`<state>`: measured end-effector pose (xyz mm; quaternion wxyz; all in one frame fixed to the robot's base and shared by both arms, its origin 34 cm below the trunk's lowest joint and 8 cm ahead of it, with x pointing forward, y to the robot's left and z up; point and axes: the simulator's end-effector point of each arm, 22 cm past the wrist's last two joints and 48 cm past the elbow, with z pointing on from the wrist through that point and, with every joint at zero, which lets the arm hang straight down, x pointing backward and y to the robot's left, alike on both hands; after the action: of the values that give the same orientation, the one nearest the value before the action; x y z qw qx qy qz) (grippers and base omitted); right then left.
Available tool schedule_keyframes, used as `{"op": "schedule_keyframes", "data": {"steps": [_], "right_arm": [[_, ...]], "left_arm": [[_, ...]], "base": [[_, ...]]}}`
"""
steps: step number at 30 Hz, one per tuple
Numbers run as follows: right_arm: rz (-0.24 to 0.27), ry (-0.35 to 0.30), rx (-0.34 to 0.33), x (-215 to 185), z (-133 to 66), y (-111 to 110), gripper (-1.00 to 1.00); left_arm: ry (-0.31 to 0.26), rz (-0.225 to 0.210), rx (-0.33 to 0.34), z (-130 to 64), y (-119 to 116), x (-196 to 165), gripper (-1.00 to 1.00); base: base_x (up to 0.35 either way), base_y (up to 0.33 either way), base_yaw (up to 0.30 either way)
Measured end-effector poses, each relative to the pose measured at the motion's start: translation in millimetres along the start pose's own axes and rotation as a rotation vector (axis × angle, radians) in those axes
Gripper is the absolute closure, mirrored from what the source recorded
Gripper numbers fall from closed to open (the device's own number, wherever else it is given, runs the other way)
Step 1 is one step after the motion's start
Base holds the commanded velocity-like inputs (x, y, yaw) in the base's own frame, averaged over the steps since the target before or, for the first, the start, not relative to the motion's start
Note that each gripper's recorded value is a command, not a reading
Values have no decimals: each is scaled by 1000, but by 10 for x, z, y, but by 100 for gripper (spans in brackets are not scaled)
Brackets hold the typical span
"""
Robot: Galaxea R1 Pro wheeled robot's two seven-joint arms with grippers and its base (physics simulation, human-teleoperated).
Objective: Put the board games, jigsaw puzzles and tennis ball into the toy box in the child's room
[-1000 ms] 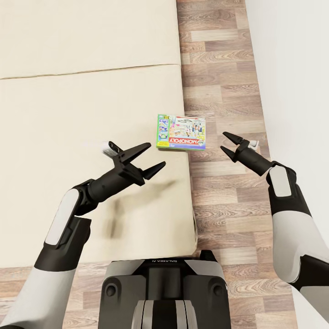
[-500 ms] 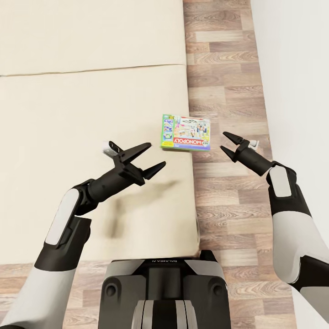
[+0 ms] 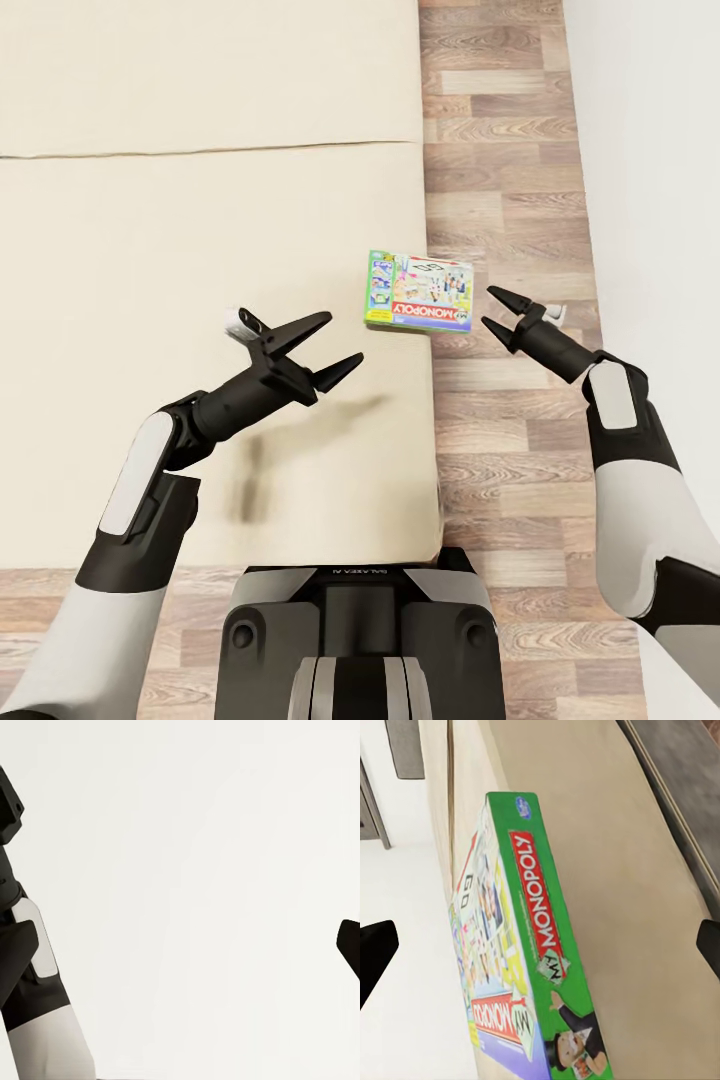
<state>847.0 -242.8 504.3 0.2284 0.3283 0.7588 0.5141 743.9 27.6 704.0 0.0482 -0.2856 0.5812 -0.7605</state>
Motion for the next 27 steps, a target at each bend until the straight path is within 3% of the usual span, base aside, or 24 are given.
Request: {"op": "schedule_keyframes", "data": {"steps": [27], "right_arm": [[-30, -3, -9, -83, 113, 129, -100]], "left_arm": [[2, 2, -8, 14, 13, 1, -100]], "base": [[0, 0, 6]]}}
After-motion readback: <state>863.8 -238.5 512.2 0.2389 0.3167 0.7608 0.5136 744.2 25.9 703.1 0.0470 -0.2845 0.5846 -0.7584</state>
